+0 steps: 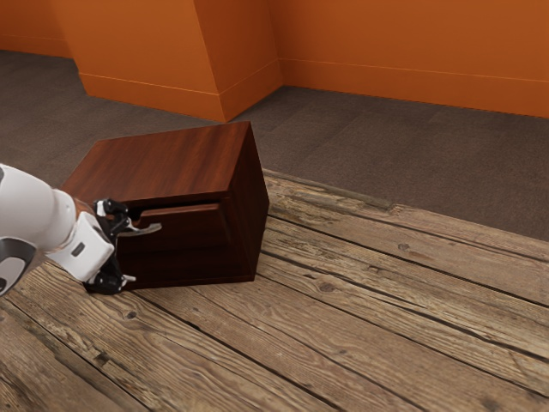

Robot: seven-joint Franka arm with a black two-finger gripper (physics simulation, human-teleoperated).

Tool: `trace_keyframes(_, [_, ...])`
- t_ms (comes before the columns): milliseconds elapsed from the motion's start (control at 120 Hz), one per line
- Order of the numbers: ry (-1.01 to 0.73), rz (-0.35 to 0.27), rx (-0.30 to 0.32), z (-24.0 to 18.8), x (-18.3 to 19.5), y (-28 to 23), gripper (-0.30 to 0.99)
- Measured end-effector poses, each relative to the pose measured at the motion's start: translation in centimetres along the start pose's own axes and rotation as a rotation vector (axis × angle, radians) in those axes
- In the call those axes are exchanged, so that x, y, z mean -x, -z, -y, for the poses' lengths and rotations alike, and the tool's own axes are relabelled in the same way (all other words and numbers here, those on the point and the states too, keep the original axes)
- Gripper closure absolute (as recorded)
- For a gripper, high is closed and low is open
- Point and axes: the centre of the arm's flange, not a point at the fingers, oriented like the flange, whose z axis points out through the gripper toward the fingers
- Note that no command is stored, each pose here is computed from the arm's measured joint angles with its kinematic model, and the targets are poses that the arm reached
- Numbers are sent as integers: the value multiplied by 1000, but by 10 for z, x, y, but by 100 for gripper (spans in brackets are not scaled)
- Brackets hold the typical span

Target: Pull the drawer handle with one arm to open the drawer

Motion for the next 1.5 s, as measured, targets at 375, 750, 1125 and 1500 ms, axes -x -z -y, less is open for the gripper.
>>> trace_keyframes(375, [-10,24,-21,-24,-17,20,3])
trace_keyframes(750, [17,36,-26,-45,-23,34,-1])
trace_keyframes(1125, [41,32,-42,-67,-37,54,5])
trace_keyframes(1500, [77,24,-52,-86,-34,65,1])
